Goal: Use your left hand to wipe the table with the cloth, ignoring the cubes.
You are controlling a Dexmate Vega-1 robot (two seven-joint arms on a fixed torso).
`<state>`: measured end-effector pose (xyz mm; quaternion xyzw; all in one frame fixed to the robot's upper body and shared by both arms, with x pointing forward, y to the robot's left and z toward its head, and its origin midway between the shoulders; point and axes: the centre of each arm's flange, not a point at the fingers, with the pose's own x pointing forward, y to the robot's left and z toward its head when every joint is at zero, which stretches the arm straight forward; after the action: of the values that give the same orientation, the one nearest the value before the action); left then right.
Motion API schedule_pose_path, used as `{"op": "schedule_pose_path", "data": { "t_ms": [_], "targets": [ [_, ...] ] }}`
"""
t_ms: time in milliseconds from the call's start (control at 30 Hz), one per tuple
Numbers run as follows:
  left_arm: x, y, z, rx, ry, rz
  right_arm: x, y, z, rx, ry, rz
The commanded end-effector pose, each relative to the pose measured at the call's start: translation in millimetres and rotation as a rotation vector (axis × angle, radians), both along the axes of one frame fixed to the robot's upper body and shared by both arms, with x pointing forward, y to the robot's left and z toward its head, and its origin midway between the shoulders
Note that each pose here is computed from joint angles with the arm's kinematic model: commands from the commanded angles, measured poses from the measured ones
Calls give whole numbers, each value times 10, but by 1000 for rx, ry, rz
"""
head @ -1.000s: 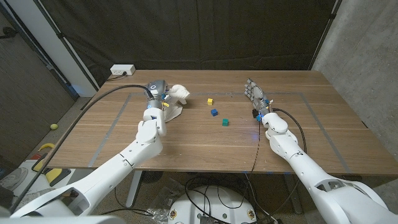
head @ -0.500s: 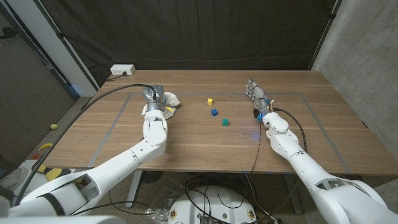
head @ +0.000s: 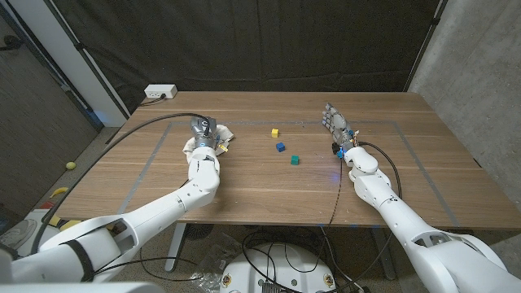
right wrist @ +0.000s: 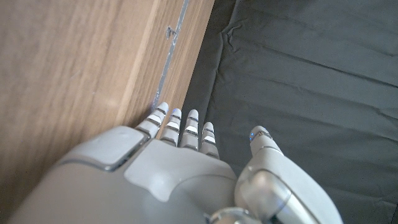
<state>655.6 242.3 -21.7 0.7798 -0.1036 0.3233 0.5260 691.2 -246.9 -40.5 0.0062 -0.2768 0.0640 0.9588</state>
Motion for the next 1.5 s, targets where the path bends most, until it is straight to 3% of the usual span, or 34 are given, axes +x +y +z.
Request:
{"op": "schedule_pose_path", "data": {
  "t_ms": [33, 200, 267, 433, 533, 667, 867, 1033, 1267, 1500],
  "targets": [
    [-2, 219, -105, 101, 106, 127, -17, -6, 24, -5, -7, -4],
    [-83, 450, -136, 120, 148, 237, -25, 11, 29, -8, -9, -1],
    [-136, 606, -166, 133, 165, 309, -26, 24, 38, -11, -11, 1],
    [-215, 857, -194, 144, 168, 410, -30, 50, 53, -19, -11, 5],
    [-243, 946, -192, 131, 169, 432, -39, 59, 63, -23, -13, 3],
    [-238, 958, -192, 125, 163, 415, -62, 63, 78, -30, -19, -4],
    [-141, 785, -209, 138, 122, 319, -126, 40, 65, -34, -23, -21],
    [-28, 555, -190, 147, 64, 217, -187, -5, 51, -34, -27, -40],
    [83, 148, -154, 94, -34, -2, -222, -35, 40, -35, -28, -52],
    [27, -222, -93, 41, -63, -255, -216, -31, 43, -38, -29, -52]
  ]
}}
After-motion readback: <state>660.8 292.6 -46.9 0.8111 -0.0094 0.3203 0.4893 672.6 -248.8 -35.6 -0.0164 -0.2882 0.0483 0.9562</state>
